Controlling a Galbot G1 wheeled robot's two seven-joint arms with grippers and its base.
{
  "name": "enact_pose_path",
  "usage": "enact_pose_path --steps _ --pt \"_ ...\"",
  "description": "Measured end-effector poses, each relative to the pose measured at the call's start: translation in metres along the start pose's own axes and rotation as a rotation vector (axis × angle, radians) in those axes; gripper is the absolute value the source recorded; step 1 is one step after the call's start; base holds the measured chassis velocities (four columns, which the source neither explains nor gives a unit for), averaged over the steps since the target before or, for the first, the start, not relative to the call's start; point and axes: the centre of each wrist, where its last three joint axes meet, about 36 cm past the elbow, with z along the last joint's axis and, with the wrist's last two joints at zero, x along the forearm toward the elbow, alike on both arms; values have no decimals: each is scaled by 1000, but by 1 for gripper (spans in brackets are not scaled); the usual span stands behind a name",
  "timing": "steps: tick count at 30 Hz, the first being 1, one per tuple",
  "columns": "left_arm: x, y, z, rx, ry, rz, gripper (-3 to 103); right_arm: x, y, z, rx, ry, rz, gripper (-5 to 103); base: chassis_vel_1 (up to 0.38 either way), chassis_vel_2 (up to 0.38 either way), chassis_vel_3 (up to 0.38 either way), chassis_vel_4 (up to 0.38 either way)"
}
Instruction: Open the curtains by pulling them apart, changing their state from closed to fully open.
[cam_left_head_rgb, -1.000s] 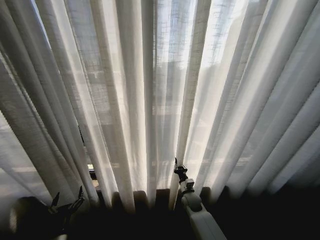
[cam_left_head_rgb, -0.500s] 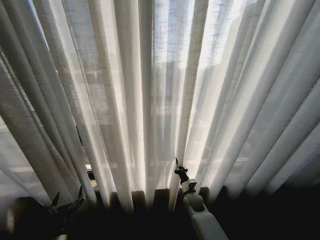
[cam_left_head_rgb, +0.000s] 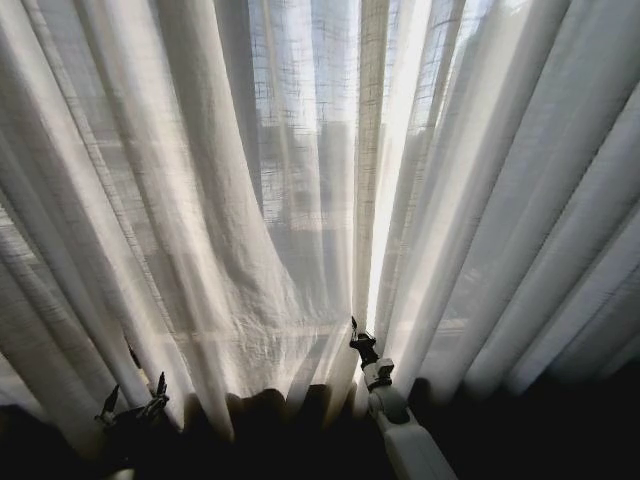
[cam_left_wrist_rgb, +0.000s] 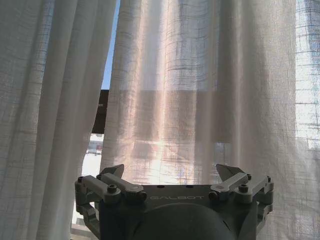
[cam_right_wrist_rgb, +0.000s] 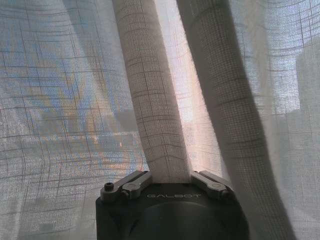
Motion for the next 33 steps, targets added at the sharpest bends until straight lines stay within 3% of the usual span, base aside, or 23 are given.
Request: enact_pose_path --steps 12,33 --pt "0 0 0 0 0 0 100 3 -7 -2 -30 -7 19 0 -413 -295 416 295" --pt "0 0 0 0 0 0 100 6 -25 -4 -18 -12 31 0 -350 -353 344 352"
